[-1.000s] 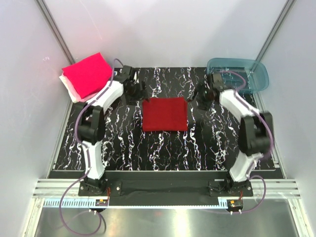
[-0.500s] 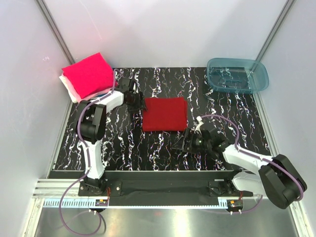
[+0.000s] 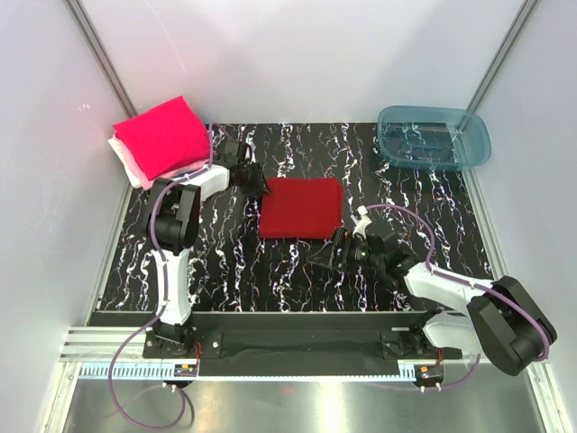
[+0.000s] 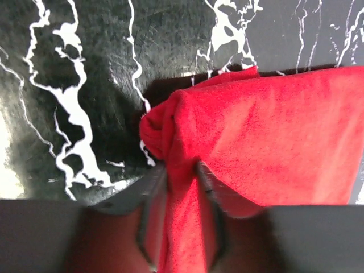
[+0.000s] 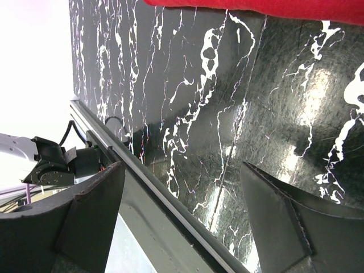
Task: Fold and stack the t-shirts
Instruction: Neatly place the folded tshirt to the corner
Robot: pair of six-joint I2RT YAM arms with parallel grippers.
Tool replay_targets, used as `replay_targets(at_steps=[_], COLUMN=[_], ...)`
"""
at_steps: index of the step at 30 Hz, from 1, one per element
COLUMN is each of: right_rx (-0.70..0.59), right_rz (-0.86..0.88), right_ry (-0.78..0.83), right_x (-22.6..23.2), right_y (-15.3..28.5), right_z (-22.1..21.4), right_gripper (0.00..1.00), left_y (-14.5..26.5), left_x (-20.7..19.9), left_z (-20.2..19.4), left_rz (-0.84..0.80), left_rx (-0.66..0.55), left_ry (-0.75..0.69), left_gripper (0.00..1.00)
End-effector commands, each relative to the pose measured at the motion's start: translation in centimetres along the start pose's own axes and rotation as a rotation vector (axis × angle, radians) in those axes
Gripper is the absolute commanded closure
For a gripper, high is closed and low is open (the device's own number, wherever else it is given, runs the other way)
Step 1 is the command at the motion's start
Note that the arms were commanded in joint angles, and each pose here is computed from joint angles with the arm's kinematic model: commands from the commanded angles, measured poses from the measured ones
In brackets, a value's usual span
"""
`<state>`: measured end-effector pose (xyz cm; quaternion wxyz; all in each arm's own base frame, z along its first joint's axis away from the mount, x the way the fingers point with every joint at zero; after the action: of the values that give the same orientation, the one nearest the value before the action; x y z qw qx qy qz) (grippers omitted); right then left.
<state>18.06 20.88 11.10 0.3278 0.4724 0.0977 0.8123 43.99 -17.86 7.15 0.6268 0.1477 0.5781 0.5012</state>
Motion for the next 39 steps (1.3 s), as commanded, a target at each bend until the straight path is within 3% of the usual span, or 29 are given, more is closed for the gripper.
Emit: replay_targets(at_steps=[1,4,9,15,31,39], right_rx=[-0.054,-0.048,-0.047,-0.05,-0.053,-0.055], right_rz=[0.053,0.051,0.05,0.049,0.051,0.047], right_ry=[0.031,0.028,0.028,0.027,0.029,0.026], right_x=[1.4,1.4,1.4,1.3,1.3,1.1], right_y=[-0.3,-0.5,-0.5,-0.4,-0.3,-0.4], right_z=[1.8,1.9,1.9,1.8,1.6,1.6], right_gripper=[0.11,0.11,0.11,0.11,0.11,0.11], left_y=[-1.7,-1.7,1.1,5.6,13.5,17.6], left_x=[1.7,1.4,-1.0,-3.5,-6.1,-7.3], left_z=[-1.3,-1.4,-0.3,2.8,9.8,13.4], left_rz=[0.02,-0.007,-0.074,-0.032,0.071,0.069], left_rx=[0.049,0.063,0.023,-0.057,-0.197,-0.339], left_ry=[0.01,-0.002,-0.037,-0.095,-0.14,-0.123], left_gripper=[0.8,1.0,1.0,1.0,1.0,1.0])
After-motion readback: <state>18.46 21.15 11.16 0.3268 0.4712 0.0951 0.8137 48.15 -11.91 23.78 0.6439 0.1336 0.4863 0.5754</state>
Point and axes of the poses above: each gripper's point midway between its finger pads, its own y axis back along the fingers, its own x axis along the line the jaws close on, z = x × y, the point moved 6 cm from there along y, back along the fingers, and after that the axes turned 11 degrees about y, right-handed, at the moved point
